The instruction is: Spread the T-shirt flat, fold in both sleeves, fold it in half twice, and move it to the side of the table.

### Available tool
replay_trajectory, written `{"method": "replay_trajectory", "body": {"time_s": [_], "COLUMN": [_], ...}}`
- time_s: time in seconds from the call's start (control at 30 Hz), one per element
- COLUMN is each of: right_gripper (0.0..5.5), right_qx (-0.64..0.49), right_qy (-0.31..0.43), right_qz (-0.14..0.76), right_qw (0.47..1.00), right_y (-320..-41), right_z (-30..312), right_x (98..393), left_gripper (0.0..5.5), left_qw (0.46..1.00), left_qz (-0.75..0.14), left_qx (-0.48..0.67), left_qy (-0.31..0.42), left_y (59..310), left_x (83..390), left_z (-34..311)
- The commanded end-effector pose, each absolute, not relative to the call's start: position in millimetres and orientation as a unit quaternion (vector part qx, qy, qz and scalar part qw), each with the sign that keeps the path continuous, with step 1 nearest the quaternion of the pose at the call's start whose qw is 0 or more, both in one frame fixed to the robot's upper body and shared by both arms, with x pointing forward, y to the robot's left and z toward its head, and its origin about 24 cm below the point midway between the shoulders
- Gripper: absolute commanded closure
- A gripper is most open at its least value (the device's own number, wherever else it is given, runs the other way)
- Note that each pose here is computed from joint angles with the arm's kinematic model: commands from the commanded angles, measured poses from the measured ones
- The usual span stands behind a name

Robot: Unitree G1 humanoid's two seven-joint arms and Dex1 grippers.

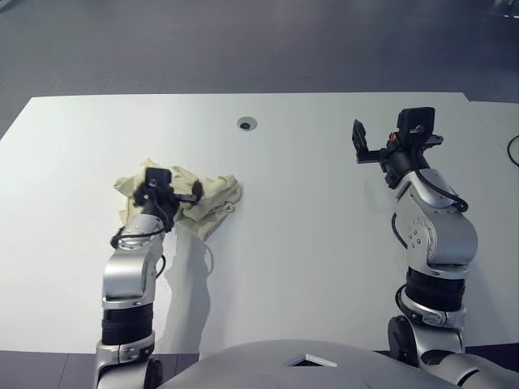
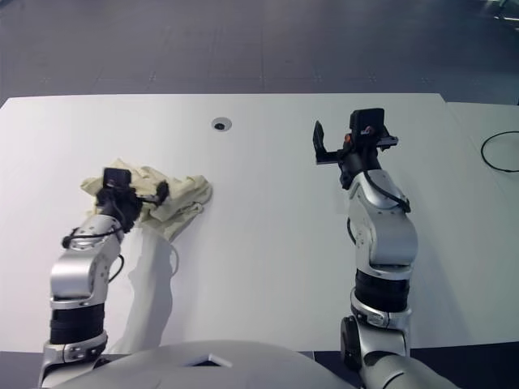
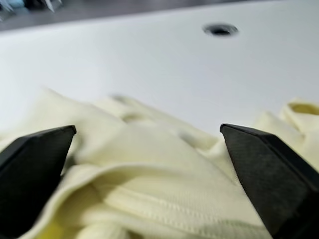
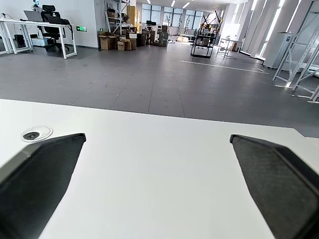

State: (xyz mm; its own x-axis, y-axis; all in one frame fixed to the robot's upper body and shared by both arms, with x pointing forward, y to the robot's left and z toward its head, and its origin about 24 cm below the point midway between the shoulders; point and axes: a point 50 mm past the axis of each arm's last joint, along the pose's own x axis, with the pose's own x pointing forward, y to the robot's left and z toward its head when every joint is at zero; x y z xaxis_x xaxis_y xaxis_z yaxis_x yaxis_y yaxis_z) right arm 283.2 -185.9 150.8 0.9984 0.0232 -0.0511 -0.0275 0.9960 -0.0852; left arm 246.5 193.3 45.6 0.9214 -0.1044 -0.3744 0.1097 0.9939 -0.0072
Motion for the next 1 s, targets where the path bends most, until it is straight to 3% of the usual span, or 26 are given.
{"method": "replay_trajectory", "body": {"time_s": [0.03,0.13,0.3,0.43,0.5,0.57,0.77,1.0], "right_gripper": [0.1,0.1,0.1,0.1,0.1,0.1,0.1,0.1], "right_qx": [-0.048,-0.05,-0.049,-0.048,-0.019,-0.001,0.01,-0.022], "right_qy": [0.025,0.024,0.025,0.029,0.036,0.054,0.096,0.202], "right_qz": [0.02,0.021,0.02,0.026,0.074,0.191,0.416,0.591], "right_qw": [0.998,0.998,0.998,0.998,0.996,0.98,0.904,0.781], "right_y": [-185.4,-185.6,-185.0,-184.5,-180.6,-172.5,-182.0,-164.1], "right_z": [153.0,153.5,152.2,149.1,147.1,146.9,149.4,118.8], "right_x": [285.2,285.9,285.1,284.4,284.0,277.9,284.0,293.5], "left_gripper": [0.12,0.12,0.12,0.12,0.12,0.12,0.12,0.12], "left_qw": [0.953,0.927,0.897,0.902,0.91,0.921,0.924,0.943], "left_qz": [-0.102,-0.125,-0.187,-0.184,-0.171,-0.168,-0.238,-0.233], "left_qx": [-0.051,-0.123,-0.23,-0.229,-0.222,-0.221,-0.271,-0.211], "left_qy": [0.279,0.331,0.329,0.317,0.304,0.273,0.124,0.105], "left_y": [168.2,147.9,115.9,117.3,126.7,136.5,153.6,177.3], "left_x": [231.9,219.5,212.7,215.8,221.5,230.0,253.7,263.9], "left_z": [15.1,8.7,32.8,48.6,56.5,72.4,147.9,169.0]}}
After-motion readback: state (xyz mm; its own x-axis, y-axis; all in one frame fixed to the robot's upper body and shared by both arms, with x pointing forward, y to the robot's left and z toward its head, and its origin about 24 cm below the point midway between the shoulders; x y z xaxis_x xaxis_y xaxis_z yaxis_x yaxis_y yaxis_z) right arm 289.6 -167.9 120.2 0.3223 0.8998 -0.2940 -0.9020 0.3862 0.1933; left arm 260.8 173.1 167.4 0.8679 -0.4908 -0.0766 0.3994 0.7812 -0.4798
